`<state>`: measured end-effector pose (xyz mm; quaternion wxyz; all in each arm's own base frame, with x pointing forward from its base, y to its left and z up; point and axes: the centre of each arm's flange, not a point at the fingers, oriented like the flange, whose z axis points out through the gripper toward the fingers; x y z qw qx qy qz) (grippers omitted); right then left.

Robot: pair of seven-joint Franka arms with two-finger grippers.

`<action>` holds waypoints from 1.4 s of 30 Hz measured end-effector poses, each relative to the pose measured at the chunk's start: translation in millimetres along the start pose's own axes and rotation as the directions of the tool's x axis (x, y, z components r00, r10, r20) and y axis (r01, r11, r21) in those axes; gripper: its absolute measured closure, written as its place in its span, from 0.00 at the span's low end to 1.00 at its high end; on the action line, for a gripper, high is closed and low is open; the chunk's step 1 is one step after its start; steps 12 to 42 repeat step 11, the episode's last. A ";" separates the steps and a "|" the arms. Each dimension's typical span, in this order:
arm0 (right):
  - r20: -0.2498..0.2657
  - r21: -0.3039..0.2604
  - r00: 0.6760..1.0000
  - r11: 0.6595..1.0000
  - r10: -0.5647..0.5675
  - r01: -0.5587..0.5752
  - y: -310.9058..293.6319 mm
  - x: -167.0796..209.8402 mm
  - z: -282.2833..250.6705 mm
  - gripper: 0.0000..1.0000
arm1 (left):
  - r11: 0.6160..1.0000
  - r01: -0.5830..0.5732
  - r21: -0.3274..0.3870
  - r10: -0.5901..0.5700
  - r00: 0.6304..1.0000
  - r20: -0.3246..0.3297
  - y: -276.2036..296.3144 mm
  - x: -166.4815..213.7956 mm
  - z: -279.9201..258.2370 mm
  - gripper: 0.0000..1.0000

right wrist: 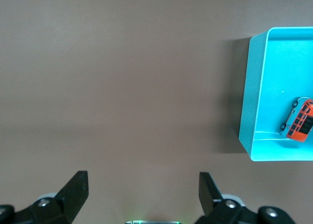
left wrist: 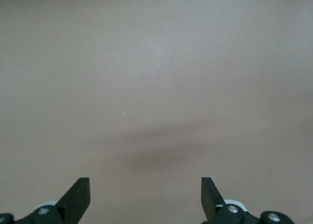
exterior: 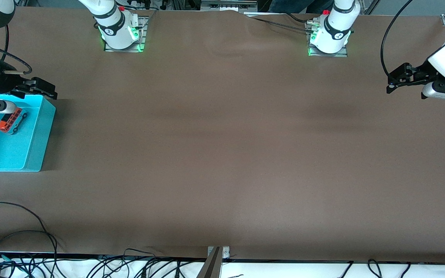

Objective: Wind up bus and store in blue box

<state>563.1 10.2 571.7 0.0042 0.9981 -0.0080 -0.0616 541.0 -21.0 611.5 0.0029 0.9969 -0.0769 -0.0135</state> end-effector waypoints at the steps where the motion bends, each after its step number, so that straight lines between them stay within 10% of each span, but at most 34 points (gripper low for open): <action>1: 0.000 0.000 1.000 1.000 0.000 0.000 0.0 0.0 -0.1 0.00 | 1.000 0.000 0.000 0.000 1.000 0.000 0.0 0.0 0.0 0.00; 42: -0.001 0.000 1.000 1.000 -0.003 0.003 -1.8 -0.1 -0.4 0.00 | 1.000 0.000 0.000 0.000 1.000 0.000 0.0 0.0 0.0 0.00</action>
